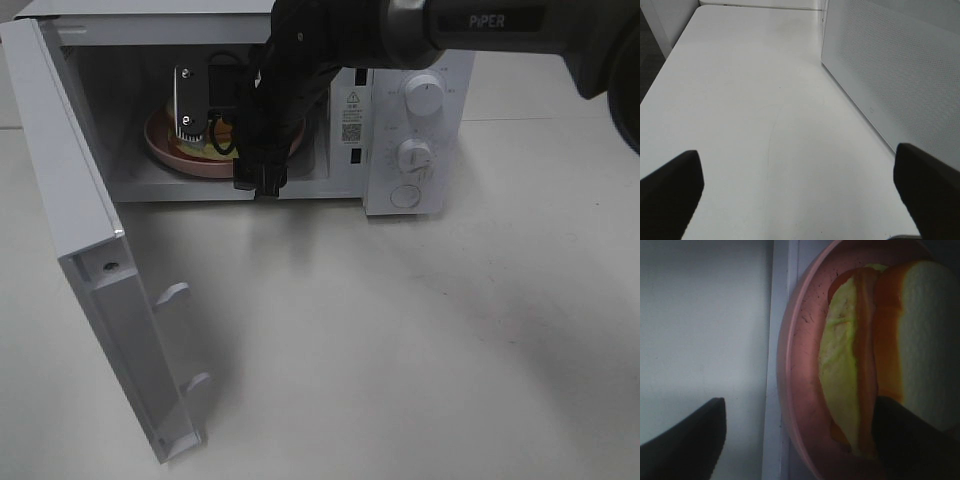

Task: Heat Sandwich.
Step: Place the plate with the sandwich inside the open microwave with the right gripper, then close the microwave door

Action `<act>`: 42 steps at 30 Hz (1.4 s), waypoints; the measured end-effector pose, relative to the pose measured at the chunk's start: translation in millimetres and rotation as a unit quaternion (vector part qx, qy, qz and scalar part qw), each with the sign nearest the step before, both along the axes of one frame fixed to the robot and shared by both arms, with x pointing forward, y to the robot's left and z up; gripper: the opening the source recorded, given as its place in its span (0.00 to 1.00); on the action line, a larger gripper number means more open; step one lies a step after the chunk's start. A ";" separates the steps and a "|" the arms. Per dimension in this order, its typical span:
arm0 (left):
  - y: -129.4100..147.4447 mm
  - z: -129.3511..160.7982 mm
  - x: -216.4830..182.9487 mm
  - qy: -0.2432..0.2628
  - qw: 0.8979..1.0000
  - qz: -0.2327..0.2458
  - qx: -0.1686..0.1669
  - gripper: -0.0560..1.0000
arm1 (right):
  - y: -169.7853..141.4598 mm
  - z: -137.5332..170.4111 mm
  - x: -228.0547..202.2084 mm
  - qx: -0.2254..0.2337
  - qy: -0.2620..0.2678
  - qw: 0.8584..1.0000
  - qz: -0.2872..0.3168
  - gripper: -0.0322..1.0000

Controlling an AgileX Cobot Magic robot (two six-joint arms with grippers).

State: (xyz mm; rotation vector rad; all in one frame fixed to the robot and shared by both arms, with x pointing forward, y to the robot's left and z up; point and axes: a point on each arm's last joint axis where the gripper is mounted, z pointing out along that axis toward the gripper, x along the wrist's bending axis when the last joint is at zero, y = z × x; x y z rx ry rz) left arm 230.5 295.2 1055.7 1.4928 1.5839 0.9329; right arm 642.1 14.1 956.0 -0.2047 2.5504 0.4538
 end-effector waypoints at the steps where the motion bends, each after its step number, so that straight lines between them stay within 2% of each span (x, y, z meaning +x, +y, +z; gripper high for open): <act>1: 0.0 0.0 0.0 0.000 1.000 0.000 0.000 0.98 | -0.8 0.2 -1.0 0.001 -0.001 1.000 0.000 0.78; 11: 0.0 0.0 0.0 0.000 1.000 0.000 0.000 0.98 | -12.6 1.9 -16.3 0.004 -0.007 1.000 0.001 0.78; 22: 0.0 0.0 0.0 0.000 1.000 0.000 0.000 0.98 | -33.2 -1.4 -42.6 -0.013 0.014 1.000 0.002 0.78; 42: 0.0 0.0 0.0 0.000 1.000 0.000 0.000 0.98 | -71.6 26.7 -91.4 0.007 0.027 0.999 -0.035 0.82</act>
